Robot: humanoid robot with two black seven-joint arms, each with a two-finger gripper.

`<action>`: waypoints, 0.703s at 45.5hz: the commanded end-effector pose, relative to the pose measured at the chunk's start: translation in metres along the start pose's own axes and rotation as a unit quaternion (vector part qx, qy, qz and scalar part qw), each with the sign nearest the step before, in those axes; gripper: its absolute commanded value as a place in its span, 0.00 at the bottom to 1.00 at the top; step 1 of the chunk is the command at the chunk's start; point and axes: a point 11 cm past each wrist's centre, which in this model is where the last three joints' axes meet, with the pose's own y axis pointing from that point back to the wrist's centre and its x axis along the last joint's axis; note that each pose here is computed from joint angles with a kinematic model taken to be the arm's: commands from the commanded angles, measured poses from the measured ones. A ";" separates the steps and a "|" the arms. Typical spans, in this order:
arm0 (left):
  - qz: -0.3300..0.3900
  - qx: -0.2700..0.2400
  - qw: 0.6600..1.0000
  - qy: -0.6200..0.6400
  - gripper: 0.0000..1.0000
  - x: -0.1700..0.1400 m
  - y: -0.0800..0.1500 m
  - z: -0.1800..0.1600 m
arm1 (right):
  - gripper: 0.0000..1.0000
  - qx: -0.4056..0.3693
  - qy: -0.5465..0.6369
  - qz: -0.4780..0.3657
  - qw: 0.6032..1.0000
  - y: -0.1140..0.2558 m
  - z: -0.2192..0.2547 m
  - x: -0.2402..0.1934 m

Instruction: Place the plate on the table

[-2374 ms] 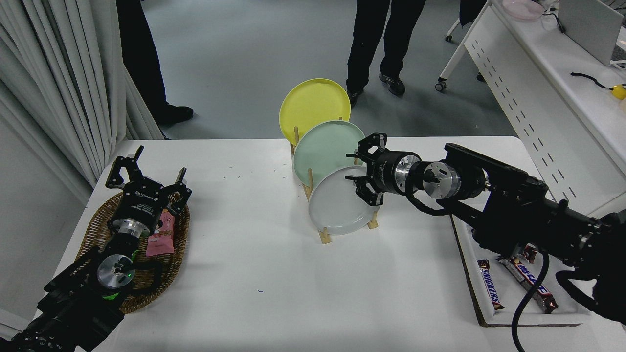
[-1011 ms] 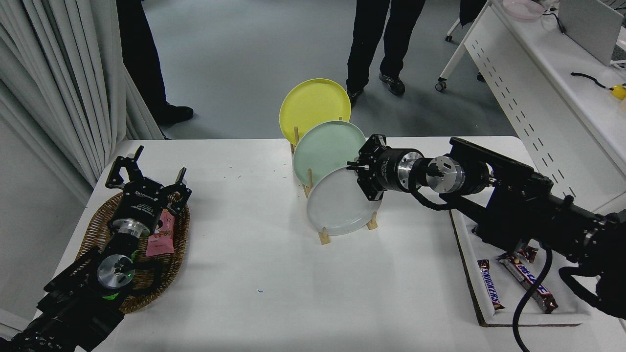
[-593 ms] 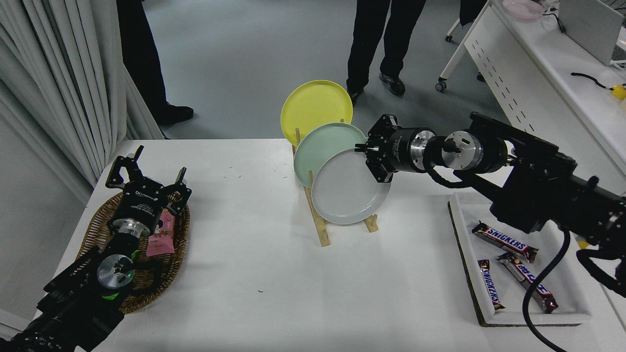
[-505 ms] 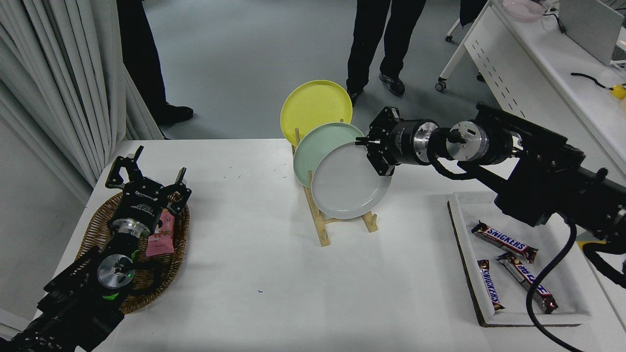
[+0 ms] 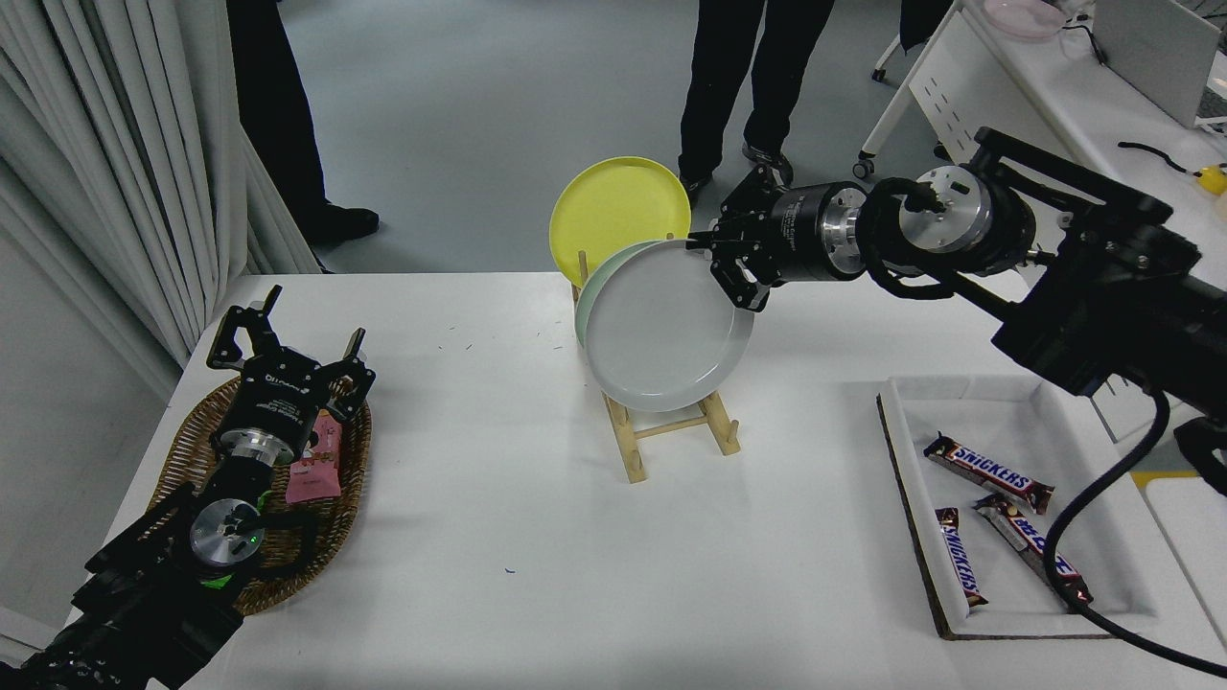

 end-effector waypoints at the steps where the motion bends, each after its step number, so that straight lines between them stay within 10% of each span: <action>1: 0.000 0.000 1.000 0.000 1.00 0.000 0.000 0.000 | 0.00 -0.050 -0.083 0.034 0.995 0.009 0.014 -0.015; 32: 0.000 0.001 1.000 0.000 1.00 0.000 0.000 -0.001 | 0.00 -0.239 -0.257 0.137 0.926 -0.061 0.163 0.076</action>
